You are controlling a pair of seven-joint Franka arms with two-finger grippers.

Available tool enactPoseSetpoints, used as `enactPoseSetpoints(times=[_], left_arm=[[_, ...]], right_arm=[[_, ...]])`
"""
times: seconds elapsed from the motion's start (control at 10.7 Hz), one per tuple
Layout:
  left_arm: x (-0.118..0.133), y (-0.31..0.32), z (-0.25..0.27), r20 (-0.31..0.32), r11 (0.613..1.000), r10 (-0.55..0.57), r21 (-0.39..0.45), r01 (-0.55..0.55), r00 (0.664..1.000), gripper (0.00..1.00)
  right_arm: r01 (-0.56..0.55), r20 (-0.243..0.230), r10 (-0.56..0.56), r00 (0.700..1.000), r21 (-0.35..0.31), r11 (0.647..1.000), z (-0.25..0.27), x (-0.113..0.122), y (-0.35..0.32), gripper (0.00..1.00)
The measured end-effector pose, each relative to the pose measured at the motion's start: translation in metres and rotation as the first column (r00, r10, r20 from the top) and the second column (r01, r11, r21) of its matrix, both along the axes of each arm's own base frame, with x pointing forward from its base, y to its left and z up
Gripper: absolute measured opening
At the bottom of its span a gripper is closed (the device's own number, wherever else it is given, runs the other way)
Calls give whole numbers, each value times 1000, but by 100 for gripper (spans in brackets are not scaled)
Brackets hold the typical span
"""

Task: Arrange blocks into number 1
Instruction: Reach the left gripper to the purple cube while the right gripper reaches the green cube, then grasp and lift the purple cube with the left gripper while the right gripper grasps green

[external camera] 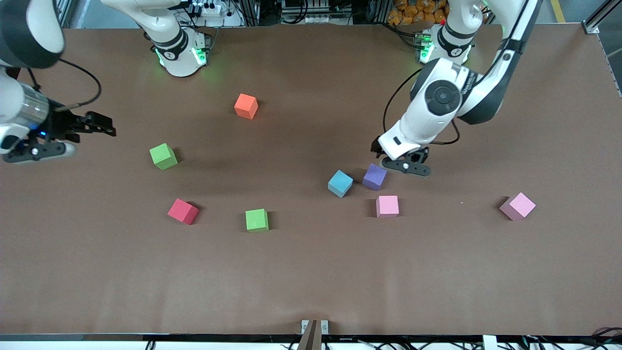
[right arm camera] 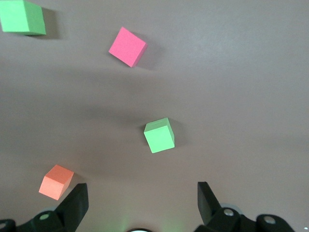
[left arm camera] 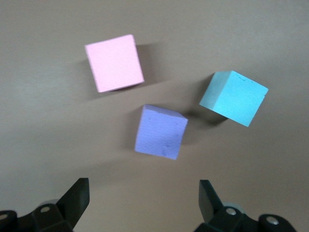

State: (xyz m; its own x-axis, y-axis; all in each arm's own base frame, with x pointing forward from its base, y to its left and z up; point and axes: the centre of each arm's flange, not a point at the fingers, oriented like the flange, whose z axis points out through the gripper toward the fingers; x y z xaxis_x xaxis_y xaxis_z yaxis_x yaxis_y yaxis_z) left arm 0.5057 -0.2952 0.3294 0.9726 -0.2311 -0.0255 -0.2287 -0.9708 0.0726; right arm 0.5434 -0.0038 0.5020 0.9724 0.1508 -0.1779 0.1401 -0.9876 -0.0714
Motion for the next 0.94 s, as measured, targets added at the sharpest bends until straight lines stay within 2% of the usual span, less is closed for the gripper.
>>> enactPoseSetpoints(times=[0.28, 0.47, 0.75, 0.94], left_arm=[[-1, -14, -45, -9, 1000, -13, -18, 13, 1000, 100], [-1, -20, -73, 1, 999, -40, -15, 40, 999, 100], [-1, -23, -97, 11, 998, -65, -7, 65, 998, 100], [0, -21, -103, 24, 994, -105, 25, 105, 994, 100]], right_arm=[[5, -3, -5, 1000, -3, 1000, -69, -10, 0, 100], [8, -23, -8, 1000, -4, 1000, -111, -24, 0, 100], [-9, -2, 9, 1000, -10, 1000, -174, -47, 11, 100], [-54, 13, 54, 998, -14, 998, -198, -51, 34, 100]])
